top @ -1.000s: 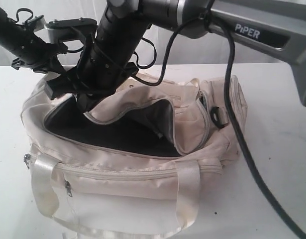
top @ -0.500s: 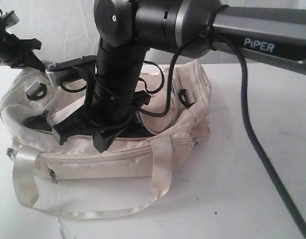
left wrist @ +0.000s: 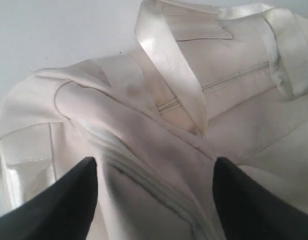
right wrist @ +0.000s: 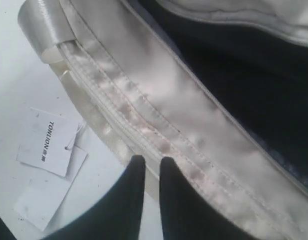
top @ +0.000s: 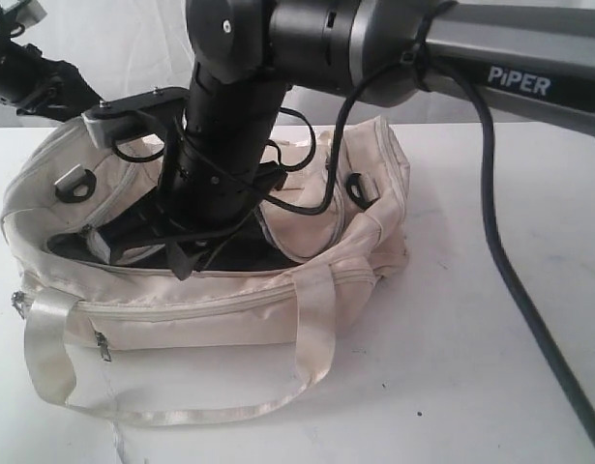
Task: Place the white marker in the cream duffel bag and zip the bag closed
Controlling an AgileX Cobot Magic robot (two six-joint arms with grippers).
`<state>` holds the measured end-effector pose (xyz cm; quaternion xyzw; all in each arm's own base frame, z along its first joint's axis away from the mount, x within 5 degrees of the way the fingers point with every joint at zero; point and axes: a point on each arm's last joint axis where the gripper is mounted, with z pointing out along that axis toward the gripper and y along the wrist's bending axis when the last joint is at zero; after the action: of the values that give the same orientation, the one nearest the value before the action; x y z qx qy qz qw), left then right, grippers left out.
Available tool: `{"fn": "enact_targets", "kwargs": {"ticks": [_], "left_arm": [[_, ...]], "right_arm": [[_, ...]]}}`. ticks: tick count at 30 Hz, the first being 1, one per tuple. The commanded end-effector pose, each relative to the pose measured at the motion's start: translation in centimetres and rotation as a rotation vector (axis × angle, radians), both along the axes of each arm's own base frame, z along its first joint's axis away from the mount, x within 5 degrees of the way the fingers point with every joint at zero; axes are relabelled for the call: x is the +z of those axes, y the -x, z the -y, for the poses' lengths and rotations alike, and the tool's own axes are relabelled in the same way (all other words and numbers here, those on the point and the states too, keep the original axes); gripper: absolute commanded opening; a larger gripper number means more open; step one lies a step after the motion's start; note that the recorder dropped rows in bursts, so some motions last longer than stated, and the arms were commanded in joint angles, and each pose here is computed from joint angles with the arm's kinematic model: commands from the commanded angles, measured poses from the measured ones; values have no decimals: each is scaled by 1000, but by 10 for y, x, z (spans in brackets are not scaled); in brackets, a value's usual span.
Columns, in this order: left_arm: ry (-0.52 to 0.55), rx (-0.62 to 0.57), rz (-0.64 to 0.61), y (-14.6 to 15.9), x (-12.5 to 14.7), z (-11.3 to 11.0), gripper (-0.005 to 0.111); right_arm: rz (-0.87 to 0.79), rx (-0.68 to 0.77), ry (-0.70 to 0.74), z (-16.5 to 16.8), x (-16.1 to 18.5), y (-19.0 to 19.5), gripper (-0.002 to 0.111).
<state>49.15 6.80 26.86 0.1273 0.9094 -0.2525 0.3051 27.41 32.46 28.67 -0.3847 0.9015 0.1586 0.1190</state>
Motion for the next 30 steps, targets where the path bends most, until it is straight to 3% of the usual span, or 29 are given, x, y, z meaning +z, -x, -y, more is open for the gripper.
{"fn": "enact_targets", "kwargs": {"ticks": [1, 3, 5, 8, 10, 15, 20, 27, 30], "left_arm": [[-80, 11, -47, 15, 22, -2, 68], [-85, -22, -76, 24, 30, 0, 68], [-85, -34, -81, 27, 35, 1, 68], [-61, -63, -116, 36, 43, 5, 68], [-57, -56, -111, 38, 47, 6, 68], [-12, -45, -98, 40, 56, 9, 68], [-14, -45, -99, 40, 56, 9, 68], [-7, -41, -154, 42, 42, 9, 68], [3, -46, -195, 43, 29, 9, 68]], "right_arm": [[-121, -94, 19, 12, -23, -21, 44], [-199, -121, -16, 14, -40, -32, 48], [-156, -100, -95, 9, -47, -45, 48], [26, -181, -203, 1, -53, -69, 38], [-5, -246, -203, 4, -65, -78, 30], [-62, -245, -213, -2, -89, -81, 30], [88, -117, -491, -21, -74, -89, 30], [347, -366, -586, 3, -52, -130, 30], [329, -357, -586, 6, -49, -129, 30]]}}
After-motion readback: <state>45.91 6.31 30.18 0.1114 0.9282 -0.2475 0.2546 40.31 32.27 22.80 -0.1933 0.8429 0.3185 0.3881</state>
